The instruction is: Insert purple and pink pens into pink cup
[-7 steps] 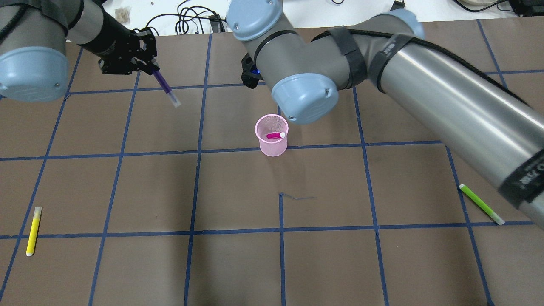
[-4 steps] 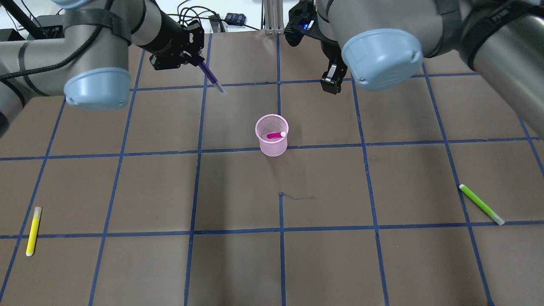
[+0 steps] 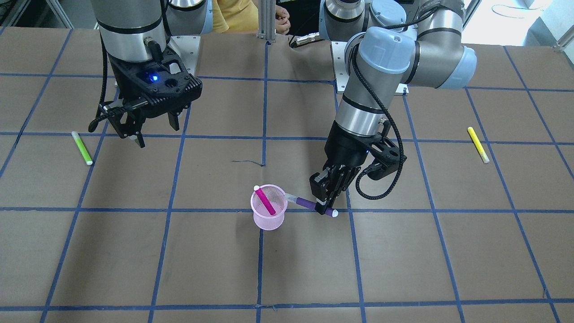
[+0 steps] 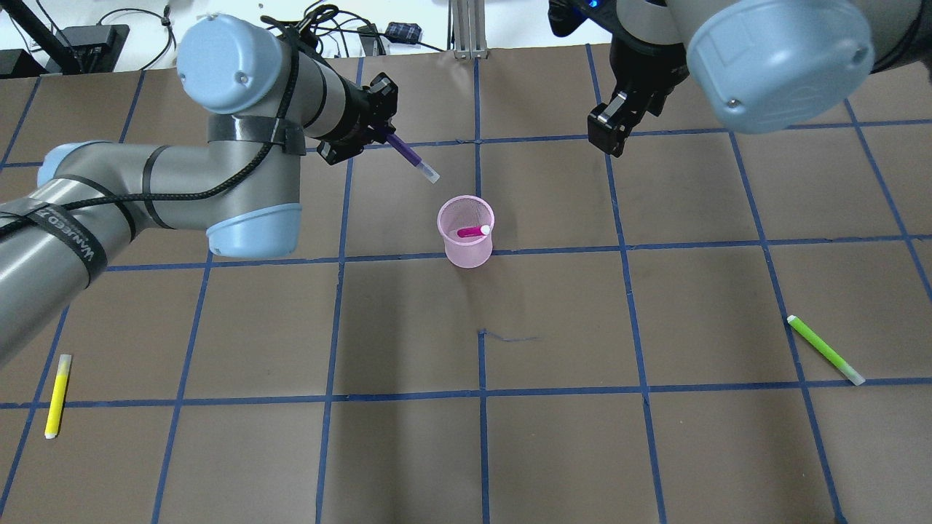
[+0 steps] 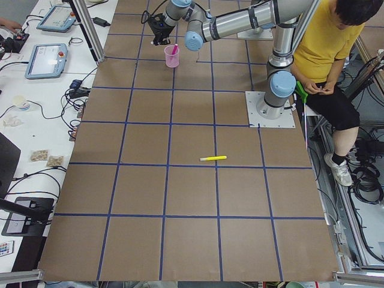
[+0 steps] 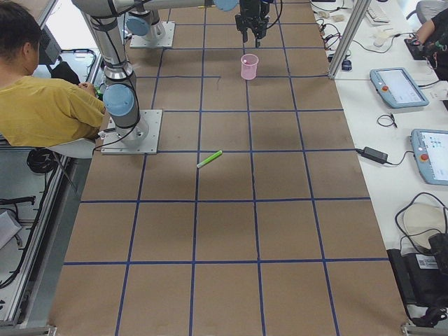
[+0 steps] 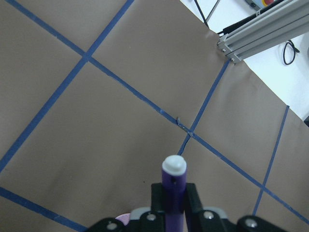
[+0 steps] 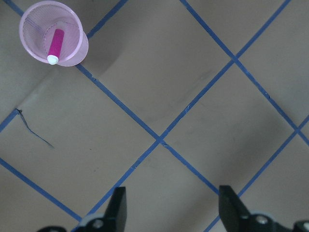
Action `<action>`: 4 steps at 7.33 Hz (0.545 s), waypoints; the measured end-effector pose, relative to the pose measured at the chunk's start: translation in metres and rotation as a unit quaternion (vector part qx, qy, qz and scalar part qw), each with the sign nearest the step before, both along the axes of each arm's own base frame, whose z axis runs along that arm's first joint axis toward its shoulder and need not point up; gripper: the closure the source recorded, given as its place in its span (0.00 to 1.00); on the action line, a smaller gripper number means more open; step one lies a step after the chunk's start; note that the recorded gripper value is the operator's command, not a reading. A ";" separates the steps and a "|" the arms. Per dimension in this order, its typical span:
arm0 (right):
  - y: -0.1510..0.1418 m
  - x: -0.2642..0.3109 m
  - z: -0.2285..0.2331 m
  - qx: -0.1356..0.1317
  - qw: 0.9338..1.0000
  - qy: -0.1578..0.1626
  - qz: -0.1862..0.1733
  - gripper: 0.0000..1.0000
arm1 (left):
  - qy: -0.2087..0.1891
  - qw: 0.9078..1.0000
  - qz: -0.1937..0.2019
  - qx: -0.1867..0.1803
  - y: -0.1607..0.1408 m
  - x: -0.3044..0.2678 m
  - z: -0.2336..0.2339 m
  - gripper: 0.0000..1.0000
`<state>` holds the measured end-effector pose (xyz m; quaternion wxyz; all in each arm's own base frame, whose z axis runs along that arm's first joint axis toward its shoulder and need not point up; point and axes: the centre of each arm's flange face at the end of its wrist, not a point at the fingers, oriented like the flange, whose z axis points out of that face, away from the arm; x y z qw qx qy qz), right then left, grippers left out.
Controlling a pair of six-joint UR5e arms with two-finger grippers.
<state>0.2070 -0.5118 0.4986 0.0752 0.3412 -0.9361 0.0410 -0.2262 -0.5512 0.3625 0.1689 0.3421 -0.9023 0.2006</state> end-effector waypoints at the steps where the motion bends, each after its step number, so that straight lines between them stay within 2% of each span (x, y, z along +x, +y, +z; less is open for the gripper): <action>1: 0.003 -0.001 0.002 0.000 1.000 -0.003 -0.028 0.02 | -0.016 0.999 0.027 0.003 0.005 -0.013 -0.010 0.96; 4: 0.008 -0.004 0.015 -0.019 0.998 -0.011 -0.063 0.00 | -0.031 0.996 0.086 0.003 0.013 -0.044 -0.030 0.96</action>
